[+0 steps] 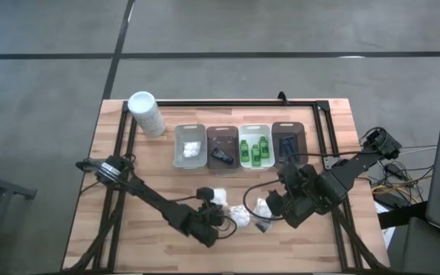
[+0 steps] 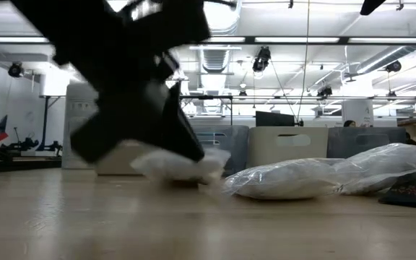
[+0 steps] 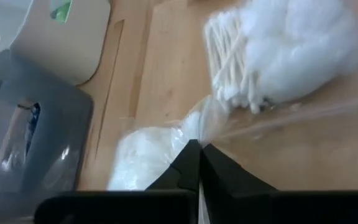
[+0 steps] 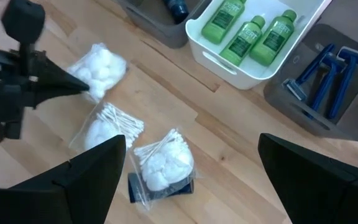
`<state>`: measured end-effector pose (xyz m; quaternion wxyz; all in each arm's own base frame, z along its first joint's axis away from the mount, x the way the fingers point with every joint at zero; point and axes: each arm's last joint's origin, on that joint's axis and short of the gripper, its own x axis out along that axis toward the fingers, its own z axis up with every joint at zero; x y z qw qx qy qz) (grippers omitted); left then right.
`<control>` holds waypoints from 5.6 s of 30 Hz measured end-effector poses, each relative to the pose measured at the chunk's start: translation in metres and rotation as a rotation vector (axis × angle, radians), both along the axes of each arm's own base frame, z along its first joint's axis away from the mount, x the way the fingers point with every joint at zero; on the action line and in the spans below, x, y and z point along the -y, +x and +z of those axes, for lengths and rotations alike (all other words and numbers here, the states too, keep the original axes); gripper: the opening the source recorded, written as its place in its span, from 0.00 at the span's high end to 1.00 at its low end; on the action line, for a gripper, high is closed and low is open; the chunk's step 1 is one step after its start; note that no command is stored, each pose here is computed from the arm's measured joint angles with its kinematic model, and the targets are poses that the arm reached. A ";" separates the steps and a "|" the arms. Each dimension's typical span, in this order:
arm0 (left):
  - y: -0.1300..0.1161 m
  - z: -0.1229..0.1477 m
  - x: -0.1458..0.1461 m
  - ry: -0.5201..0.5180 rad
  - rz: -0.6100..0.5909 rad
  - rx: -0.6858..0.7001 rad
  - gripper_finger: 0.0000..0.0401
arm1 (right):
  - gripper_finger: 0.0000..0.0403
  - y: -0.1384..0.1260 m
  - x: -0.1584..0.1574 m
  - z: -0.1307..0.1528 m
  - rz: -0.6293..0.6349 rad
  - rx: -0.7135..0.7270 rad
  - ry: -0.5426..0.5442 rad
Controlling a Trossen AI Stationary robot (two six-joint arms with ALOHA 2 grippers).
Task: Pick & Place Travel size toiletries
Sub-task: Put the cotton pack into the gray bin
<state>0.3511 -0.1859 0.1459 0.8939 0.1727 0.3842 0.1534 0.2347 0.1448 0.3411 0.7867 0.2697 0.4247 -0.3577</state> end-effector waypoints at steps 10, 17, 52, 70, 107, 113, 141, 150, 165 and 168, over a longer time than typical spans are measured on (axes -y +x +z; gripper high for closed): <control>-0.007 0.096 -0.004 0.003 0.139 -0.090 0.99 | 0.10 -0.002 -0.003 0.000 0.043 -0.007 -0.027; -0.038 0.169 -0.050 0.050 0.302 -0.149 1.00 | 0.10 -0.002 -0.003 0.001 0.056 0.006 -0.058; -0.072 0.075 -0.216 -0.108 0.290 -0.373 0.70 | 0.10 0.000 -0.010 -0.003 0.149 -0.037 0.048; -0.072 0.179 -0.144 -0.324 -0.088 -0.088 0.44 | 0.10 0.003 -0.024 -0.017 0.153 -0.018 0.177; 0.061 0.019 -0.005 -0.224 -0.235 -0.376 0.46 | 0.10 -0.047 -0.079 -0.032 -0.022 0.131 0.272; 0.038 0.045 -0.004 -0.212 -0.241 -0.466 0.46 | 0.10 -0.047 -0.079 -0.032 -0.016 0.127 0.264; 0.053 0.081 -0.062 -0.324 -0.156 -0.326 0.46 | 0.10 -0.032 -0.086 -0.041 -0.053 0.157 0.301; 0.046 0.056 -0.073 -0.328 -0.143 -0.401 0.46 | 0.10 -0.022 -0.076 -0.041 -0.071 0.157 0.284; 0.022 0.044 -0.067 -0.356 -0.246 -0.486 0.46 | 0.10 -0.017 -0.072 -0.041 -0.083 0.161 0.282; 0.020 0.059 -0.067 -0.364 -0.255 -0.433 0.46 | 0.10 -0.017 -0.072 -0.041 -0.084 0.161 0.281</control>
